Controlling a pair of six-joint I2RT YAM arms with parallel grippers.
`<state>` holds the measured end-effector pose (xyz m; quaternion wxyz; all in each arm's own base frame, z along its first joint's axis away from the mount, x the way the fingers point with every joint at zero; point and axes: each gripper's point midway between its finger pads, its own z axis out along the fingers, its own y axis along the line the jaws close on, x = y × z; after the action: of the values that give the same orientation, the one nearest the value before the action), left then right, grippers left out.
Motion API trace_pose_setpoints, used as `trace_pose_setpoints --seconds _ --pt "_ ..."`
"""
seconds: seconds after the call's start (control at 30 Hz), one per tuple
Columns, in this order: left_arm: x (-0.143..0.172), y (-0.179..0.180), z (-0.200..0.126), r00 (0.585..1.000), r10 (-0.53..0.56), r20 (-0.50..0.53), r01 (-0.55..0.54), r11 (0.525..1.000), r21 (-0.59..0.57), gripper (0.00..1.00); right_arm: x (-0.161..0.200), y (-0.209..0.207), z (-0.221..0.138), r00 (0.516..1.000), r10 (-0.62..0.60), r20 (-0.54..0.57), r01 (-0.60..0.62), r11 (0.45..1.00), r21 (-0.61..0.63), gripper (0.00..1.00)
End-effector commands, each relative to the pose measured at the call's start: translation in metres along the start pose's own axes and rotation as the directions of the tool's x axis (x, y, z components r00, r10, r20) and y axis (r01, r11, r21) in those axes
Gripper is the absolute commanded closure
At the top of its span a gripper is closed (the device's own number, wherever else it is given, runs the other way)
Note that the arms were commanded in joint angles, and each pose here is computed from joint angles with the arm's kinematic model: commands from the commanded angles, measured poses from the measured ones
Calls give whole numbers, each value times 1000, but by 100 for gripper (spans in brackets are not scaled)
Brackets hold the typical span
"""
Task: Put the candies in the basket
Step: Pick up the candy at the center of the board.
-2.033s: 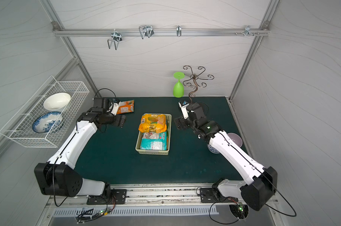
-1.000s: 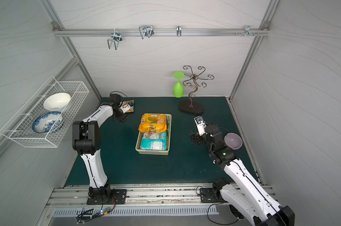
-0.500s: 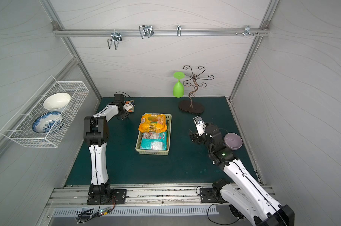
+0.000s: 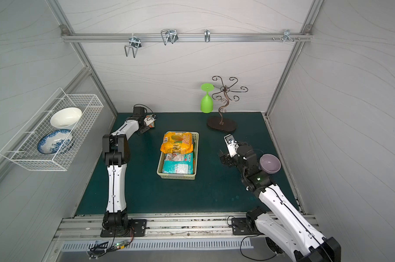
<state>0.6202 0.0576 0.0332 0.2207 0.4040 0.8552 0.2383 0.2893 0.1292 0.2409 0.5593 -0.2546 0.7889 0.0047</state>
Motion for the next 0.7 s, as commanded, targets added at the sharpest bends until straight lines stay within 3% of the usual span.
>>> trace_pose_setpoints --seconds 0.0,0.07,0.4,0.67 --pt "5 -6 9 999 34 -12 -34 999 33 79 -7 0 -4 999 0 36 0 1000 4 1" --pt "5 -4 5 1000 26 -15 -25 999 37 100 -5 -3 -3 1000 -4 27 4 1000 23 1" --pt "4 0 -40 999 -29 19 29 999 43 100 -7 -2 -5 999 3 37 -4 1000 15 1" --pt "9 14 -112 989 -142 48 141 990 30 100 -11 -4 -9 999 7 51 -8 1000 19 1"
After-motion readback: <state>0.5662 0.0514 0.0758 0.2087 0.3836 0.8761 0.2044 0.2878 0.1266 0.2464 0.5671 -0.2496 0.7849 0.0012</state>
